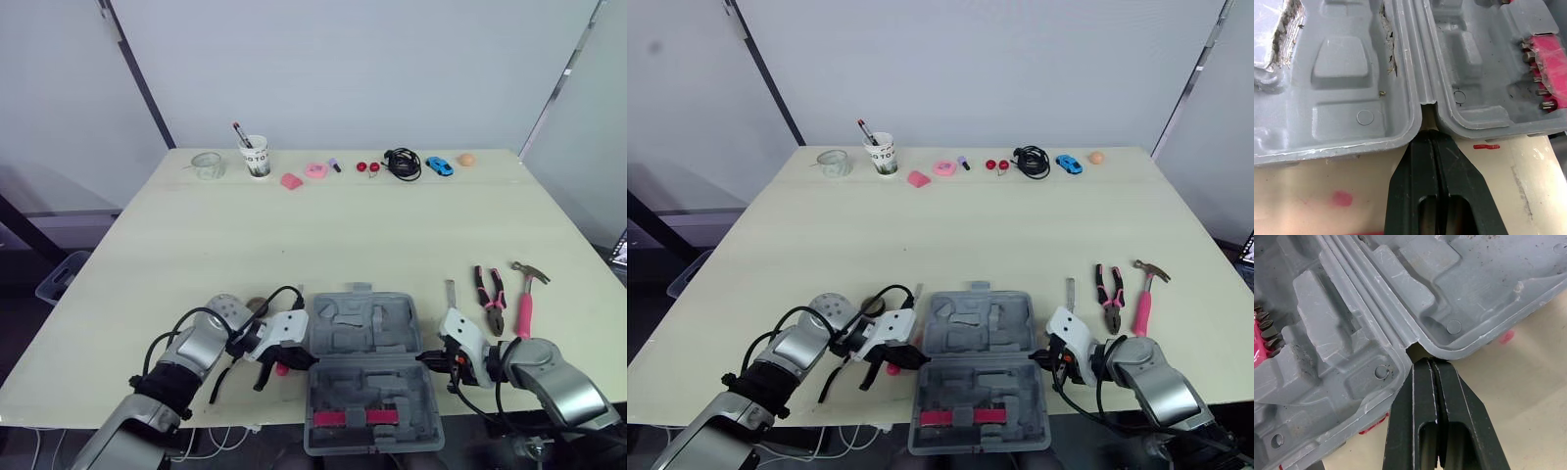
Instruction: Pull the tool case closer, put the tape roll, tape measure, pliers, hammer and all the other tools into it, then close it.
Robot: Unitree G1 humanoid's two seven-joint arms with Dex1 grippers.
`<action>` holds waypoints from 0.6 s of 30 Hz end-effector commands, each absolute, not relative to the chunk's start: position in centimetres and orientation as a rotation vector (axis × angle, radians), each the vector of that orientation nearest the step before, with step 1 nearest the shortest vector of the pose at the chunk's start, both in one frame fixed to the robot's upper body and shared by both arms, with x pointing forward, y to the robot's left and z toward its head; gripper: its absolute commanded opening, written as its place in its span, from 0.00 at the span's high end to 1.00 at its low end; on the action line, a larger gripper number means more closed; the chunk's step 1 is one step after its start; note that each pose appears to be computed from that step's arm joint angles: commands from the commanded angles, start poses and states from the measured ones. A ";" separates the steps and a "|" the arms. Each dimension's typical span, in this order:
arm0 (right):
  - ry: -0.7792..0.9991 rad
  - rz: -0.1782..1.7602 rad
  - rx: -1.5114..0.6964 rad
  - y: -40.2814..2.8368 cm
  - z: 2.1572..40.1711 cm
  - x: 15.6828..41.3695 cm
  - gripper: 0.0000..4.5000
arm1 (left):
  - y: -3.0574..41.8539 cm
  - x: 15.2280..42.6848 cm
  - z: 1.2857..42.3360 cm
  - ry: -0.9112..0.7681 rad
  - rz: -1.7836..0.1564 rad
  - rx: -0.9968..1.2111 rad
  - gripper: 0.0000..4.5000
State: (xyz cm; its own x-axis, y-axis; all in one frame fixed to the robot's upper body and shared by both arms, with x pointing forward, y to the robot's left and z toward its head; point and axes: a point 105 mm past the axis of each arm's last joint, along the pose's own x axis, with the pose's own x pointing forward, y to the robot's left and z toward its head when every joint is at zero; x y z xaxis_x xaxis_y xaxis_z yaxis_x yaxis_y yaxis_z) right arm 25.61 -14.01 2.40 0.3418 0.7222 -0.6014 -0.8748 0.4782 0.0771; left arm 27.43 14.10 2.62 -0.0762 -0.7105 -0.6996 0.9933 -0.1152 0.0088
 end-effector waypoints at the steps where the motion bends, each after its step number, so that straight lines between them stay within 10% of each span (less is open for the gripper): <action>1: 0.612 1.089 -0.274 -13.6 2.8 25.3 1.00 | 14.1 26.7 1.5 0.617 -1.626 0.664 0.99; 18: 0.614 1.103 -0.274 -13.3 2.8 25.2 1.00 | 14.2 26.5 1.1 0.628 -1.634 0.660 0.99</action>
State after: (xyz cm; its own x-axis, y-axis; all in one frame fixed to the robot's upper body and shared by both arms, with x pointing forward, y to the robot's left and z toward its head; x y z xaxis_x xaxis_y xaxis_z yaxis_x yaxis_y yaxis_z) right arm 25.54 -14.09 2.41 0.3368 0.7232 -0.6029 -0.8757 0.4759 0.0816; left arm 27.51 14.07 2.60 -0.0817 -0.7095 -0.6999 0.9913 -0.1307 0.0168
